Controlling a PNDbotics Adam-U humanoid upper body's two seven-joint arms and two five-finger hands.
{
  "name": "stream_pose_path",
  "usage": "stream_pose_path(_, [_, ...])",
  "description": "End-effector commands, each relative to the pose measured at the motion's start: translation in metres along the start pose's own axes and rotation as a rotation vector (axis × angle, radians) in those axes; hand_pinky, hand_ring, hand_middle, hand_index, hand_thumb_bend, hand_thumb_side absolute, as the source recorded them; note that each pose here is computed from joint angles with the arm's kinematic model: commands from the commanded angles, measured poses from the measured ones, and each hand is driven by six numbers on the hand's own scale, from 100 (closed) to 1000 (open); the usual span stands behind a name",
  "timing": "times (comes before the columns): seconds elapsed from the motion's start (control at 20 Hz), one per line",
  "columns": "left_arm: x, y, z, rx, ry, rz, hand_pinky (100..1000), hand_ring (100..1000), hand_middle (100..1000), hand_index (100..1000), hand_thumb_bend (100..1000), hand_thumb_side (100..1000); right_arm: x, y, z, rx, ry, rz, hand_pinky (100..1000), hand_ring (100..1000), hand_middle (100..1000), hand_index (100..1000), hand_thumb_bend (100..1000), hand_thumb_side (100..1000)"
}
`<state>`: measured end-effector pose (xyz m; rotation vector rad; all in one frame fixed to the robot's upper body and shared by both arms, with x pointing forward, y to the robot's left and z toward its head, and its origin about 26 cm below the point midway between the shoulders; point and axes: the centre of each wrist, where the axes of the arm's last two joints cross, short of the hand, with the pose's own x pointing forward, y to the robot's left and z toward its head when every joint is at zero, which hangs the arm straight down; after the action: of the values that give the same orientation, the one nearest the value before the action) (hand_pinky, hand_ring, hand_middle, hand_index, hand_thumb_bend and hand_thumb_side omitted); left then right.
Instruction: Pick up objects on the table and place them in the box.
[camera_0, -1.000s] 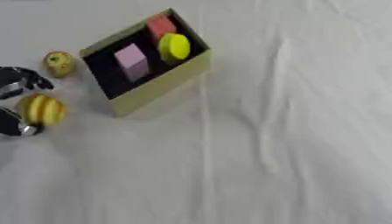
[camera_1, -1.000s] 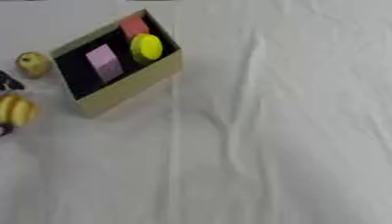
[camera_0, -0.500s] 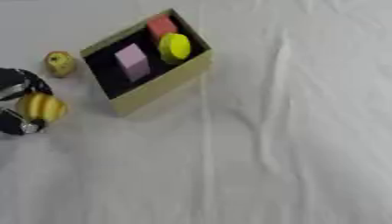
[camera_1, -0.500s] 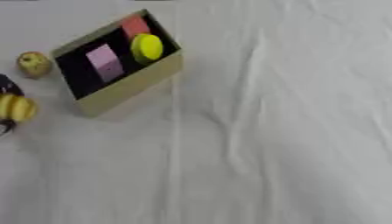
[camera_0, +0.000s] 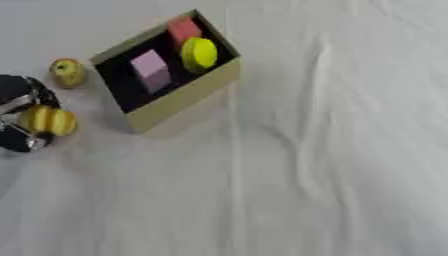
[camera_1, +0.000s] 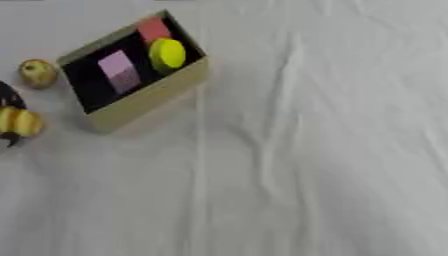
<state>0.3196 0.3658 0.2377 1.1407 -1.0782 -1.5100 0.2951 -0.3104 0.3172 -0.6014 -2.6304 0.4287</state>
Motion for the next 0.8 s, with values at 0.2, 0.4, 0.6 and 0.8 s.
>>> stream_pose_path(0.2, [0.023, 0.059, 0.023, 0.195, -0.077, -0.052, 638, 601, 569, 683, 223, 100, 0.006, -0.007, -0.004, -0.009, -0.022, 0.014, 866, 796, 722, 816, 100, 557])
stream_pose_path(0.4, [0.039, 0.083, 0.028, 0.261, -0.157, -0.056, 636, 599, 569, 683, 215, 100, 0.006, -0.007, -0.004, -0.005, -0.021, 0.013, 866, 796, 723, 816, 100, 555])
stream_pose_path(0.6, [0.051, 0.101, 0.021, 0.303, -0.228, -0.021, 633, 592, 564, 682, 201, 100, 0.006, -0.006, -0.004, 0.002, -0.019, 0.008, 866, 796, 722, 816, 100, 554])
stream_pose_path(0.8, [0.056, 0.105, 0.0, 0.291, -0.27, 0.031, 634, 590, 563, 683, 207, 100, 0.006, -0.005, -0.004, 0.008, -0.018, 0.002, 866, 795, 721, 816, 100, 554])
